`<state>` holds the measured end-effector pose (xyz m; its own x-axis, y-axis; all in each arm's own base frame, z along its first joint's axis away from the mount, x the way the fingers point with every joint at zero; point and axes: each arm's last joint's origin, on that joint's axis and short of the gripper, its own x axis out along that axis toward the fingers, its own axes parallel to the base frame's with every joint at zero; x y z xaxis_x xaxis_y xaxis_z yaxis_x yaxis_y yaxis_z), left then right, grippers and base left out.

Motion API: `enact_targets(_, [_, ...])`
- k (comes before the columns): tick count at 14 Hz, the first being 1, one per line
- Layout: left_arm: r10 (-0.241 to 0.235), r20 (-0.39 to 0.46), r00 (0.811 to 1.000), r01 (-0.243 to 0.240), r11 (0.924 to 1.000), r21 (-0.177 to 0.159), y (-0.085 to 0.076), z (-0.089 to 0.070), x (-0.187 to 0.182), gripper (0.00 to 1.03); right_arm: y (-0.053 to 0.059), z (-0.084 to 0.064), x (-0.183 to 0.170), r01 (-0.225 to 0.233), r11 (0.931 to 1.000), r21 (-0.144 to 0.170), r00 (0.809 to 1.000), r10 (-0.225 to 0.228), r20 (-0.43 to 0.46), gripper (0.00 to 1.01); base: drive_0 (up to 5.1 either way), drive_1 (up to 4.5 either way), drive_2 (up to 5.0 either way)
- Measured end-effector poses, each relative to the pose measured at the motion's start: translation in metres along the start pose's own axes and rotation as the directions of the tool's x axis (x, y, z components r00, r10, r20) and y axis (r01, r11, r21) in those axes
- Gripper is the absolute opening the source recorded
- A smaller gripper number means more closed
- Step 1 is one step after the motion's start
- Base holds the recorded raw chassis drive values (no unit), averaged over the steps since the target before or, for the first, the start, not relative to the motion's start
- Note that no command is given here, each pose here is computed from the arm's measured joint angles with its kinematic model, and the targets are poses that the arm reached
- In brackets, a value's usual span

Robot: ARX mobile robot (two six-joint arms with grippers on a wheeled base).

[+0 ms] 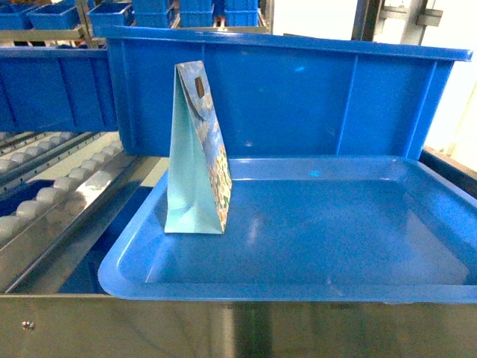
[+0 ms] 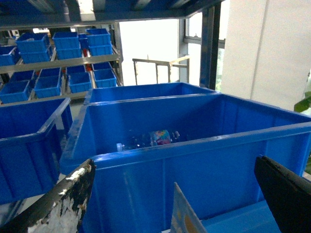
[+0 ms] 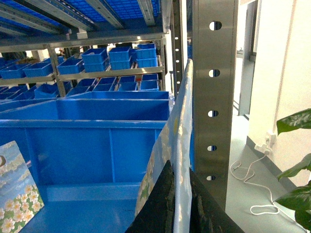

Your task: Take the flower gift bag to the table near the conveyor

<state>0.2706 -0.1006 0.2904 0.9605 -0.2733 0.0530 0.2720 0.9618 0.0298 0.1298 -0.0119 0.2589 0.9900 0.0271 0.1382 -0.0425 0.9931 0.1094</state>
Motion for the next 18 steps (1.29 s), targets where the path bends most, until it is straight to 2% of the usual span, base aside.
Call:
enact_targets(3, [0.005, -0.103, 0.995, -0.004, 0.9999, 0.015, -0.033, -0.015, 0.022, 0.98, 0.000, 0.000, 0.000, 0.000, 1.0000, 0.001, 1.000, 0.000, 0.001, 0.03, 0.0, 0.00, 0.0])
enact_targets(4, [0.029, -0.135, 0.990, -0.026, 0.9994, 0.024, -0.044, -0.022, 0.035, 0.98, 0.000, 0.000, 0.000, 0.000, 1.0000, 0.002, 1.000, 0.000, 0.000, 0.03, 0.0, 0.00, 0.0])
enact_targets(5, [0.057, -0.159, 0.986, -0.052, 0.9981, 0.034, -0.049, -0.029, 0.041, 0.98, 0.000, 0.000, 0.000, 0.000, 1.0000, 0.002, 1.000, 0.000, 0.000, 0.03, 0.0, 0.00, 0.0])
enact_targets(6, [0.109, -0.287, 0.952, -0.101, 0.9940, 0.042, -0.062, -0.054, 0.047, 0.98, 0.000, 0.000, 0.000, 0.000, 1.0000, 0.002, 1.000, 0.000, 0.000, 0.03, 0.0, 0.00, 0.0])
enact_targets(7, [0.133, -0.330, 0.935, -0.132, 0.9909, 0.026, -0.063, -0.065, 0.050, 0.98, 0.000, 0.000, 0.000, 0.000, 1.0000, 0.002, 1.000, 0.000, 0.000, 0.03, 0.0, 0.00, 0.0])
enact_targets(10, [0.163, -0.363, 0.917, -0.178, 0.9840, -0.009, -0.061, -0.077, 0.056, 0.98, 0.000, 0.000, 0.000, 0.000, 1.0000, 0.002, 1.000, 0.000, 0.001, 0.03, 0.0, 0.00, 0.0])
enact_targets(15, [0.186, -0.365, 0.912, -0.218, 0.9746, -0.049, -0.054, -0.081, 0.064, 0.98, 0.000, 0.000, 0.000, 0.000, 1.0000, 0.002, 1.000, 0.000, 0.000, 0.03, 0.0, 0.00, 0.0])
enact_targets(16, [0.187, -0.370, 0.910, -0.222, 0.9737, -0.052, -0.053, -0.081, 0.064, 0.96, 0.000, 0.000, 0.000, 0.000, 1.0000, 0.002, 1.000, 0.000, 0.000, 0.03, 0.0, 0.00, 0.0])
enact_targets(18, [0.188, -0.390, 0.901, -0.229, 0.9716, -0.061, -0.053, -0.084, 0.063, 0.74, 0.000, 0.000, 0.000, 0.000, 1.0000, 0.002, 1.000, 0.000, 0.000, 0.03, 0.0, 0.00, 0.0])
